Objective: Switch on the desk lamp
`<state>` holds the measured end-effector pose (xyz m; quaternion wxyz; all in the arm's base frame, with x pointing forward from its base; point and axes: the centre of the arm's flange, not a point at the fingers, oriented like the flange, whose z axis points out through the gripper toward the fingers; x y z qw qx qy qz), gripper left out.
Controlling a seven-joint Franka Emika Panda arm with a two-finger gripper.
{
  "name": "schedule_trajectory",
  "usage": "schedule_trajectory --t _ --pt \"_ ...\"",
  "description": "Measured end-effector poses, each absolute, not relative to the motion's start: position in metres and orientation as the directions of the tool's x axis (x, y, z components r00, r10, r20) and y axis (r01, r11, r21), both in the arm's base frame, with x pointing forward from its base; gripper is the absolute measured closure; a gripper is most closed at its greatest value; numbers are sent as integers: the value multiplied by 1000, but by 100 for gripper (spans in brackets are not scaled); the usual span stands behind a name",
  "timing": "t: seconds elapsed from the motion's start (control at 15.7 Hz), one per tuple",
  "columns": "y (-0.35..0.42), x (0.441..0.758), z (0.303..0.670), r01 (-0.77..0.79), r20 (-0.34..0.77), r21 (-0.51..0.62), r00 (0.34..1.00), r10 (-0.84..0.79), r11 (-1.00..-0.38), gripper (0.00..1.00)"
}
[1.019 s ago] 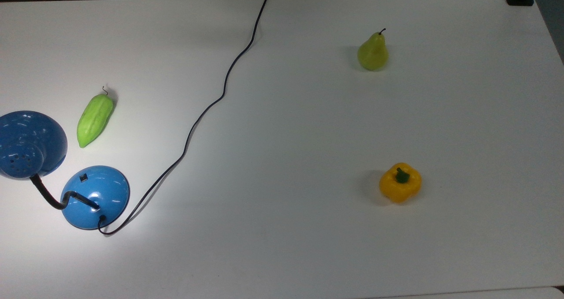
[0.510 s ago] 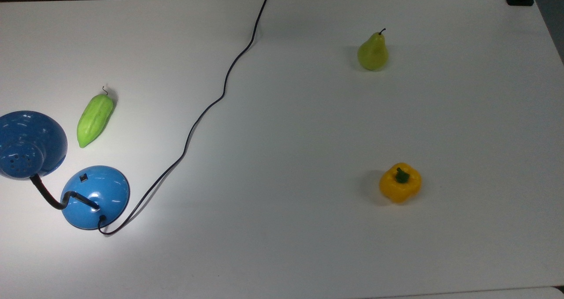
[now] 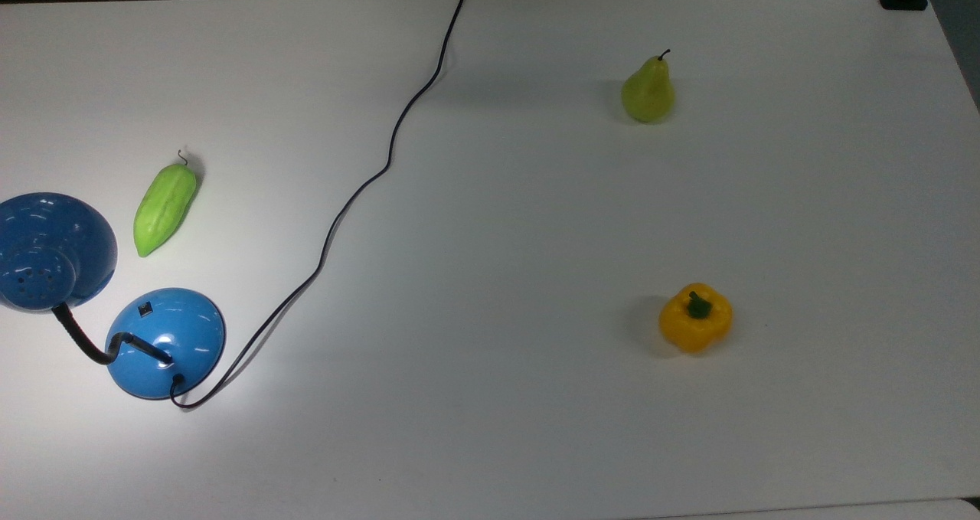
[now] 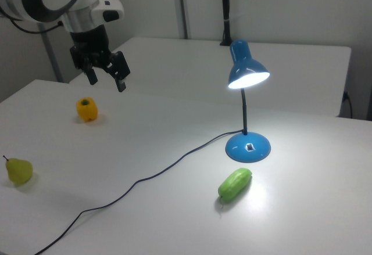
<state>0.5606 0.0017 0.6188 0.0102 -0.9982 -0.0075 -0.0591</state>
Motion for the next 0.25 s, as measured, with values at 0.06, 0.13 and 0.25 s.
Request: schedule_trajectory --t 0.06,0.13,0.25 --pt "1 561 618 29 116 -15 993 27 -999 0" --pt "1 561 618 33 117 -14 993 31 -999 0" --pt "1 561 618 34 117 -14 993 32 -999 0"
